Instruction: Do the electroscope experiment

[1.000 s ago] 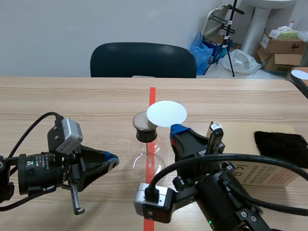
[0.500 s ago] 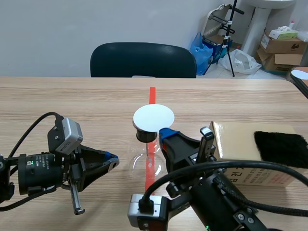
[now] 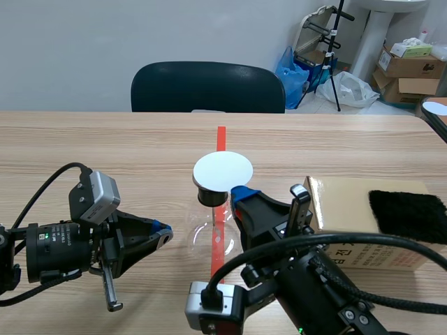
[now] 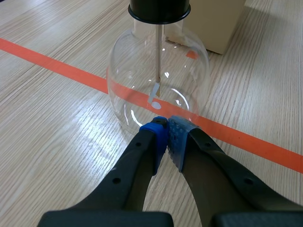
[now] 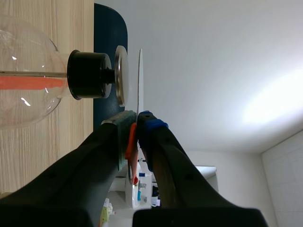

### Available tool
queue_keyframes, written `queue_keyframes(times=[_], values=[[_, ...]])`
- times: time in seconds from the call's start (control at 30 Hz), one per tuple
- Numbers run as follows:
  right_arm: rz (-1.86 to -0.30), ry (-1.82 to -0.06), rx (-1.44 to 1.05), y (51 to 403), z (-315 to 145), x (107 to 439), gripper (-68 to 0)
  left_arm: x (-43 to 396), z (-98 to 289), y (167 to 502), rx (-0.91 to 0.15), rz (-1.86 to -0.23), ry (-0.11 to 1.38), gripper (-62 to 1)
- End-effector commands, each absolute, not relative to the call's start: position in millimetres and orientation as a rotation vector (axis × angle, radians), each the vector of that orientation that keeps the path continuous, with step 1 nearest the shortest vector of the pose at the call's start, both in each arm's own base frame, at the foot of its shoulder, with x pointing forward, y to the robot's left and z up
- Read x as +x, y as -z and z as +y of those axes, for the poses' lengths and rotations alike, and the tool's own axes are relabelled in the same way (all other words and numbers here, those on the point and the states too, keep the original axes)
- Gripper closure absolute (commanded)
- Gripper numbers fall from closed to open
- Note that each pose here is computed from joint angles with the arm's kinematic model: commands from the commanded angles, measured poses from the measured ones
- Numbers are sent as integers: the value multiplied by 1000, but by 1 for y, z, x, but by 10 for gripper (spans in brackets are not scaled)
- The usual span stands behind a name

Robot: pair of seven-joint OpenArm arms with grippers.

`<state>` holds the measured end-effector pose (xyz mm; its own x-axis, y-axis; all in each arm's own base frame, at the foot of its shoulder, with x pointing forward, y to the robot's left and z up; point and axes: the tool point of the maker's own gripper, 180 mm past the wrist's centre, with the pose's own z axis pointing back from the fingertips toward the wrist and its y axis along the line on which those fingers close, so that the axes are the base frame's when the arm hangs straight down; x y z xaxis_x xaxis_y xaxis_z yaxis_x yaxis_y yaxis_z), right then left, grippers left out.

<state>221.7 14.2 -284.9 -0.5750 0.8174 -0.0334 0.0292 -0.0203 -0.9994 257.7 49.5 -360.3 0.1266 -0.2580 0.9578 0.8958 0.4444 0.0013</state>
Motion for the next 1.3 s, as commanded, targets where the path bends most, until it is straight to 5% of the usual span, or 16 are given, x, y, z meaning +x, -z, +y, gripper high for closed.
queue_keyframes(times=[0.0, 0.6, 1.27], values=[[-1680, -1638, -932, 274, 13, 228, -9, 261, 47, 352, -721, -1175, 928, -31], [-1669, -1625, -944, 274, 10, 230, -9, 261, 47, 352, -721, -1176, 928, -31], [-1377, -1312, -1190, 271, -59, 258, -9, 261, 47, 352, -721, -1176, 928, -31]])
